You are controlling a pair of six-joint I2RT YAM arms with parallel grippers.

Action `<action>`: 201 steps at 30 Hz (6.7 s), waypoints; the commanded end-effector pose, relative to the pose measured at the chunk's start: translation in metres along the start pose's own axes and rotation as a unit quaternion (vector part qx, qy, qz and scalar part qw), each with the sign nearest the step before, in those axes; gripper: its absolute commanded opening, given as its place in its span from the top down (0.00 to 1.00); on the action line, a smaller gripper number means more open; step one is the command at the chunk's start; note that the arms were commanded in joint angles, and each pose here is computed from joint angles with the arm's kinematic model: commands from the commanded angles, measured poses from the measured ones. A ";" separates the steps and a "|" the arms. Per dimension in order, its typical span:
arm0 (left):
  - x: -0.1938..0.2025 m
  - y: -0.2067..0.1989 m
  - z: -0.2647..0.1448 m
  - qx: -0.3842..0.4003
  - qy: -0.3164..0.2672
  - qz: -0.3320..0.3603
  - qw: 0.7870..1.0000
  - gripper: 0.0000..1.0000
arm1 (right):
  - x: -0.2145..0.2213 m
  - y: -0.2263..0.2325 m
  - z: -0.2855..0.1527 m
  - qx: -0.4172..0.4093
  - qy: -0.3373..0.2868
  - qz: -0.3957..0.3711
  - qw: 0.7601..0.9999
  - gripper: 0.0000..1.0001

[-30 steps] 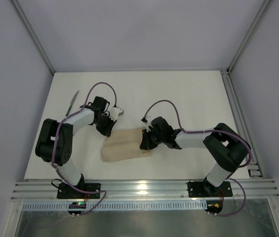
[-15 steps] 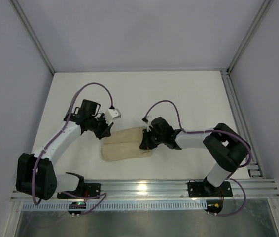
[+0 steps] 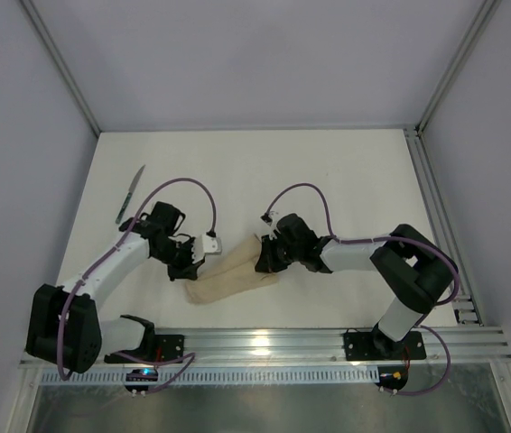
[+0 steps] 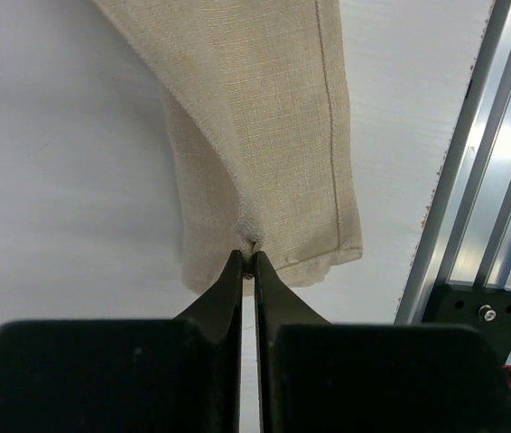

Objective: Fold the napkin into a case and place the utensils inside
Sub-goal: Fold the lower triangle-folded napkin at the center of the board.

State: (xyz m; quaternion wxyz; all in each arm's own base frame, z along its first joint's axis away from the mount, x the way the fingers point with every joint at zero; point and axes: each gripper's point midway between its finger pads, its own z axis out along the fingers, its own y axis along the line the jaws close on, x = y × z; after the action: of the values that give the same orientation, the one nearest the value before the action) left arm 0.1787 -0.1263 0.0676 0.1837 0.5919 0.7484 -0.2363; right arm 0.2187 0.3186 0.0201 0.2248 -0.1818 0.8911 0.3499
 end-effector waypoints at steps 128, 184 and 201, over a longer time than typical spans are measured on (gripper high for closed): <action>0.005 -0.027 0.048 0.011 0.078 0.240 0.967 0.09 | 0.029 -0.025 -0.034 0.040 0.054 -0.126 0.990 0.96; -0.013 0.013 0.085 -0.067 0.082 0.111 0.988 0.61 | -0.030 -0.050 -0.054 0.048 -0.038 -0.012 0.998 0.44; -0.016 0.032 0.078 -0.106 0.103 0.102 0.984 0.54 | -0.060 -0.083 -0.018 0.053 -0.054 0.028 0.997 0.96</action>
State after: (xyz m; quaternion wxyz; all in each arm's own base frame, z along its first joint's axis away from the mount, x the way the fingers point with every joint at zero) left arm 0.2033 -0.1894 0.0190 0.2069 0.6671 0.7075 -0.1081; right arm 0.2729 0.2595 0.0197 0.2423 -0.1356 0.8990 0.3386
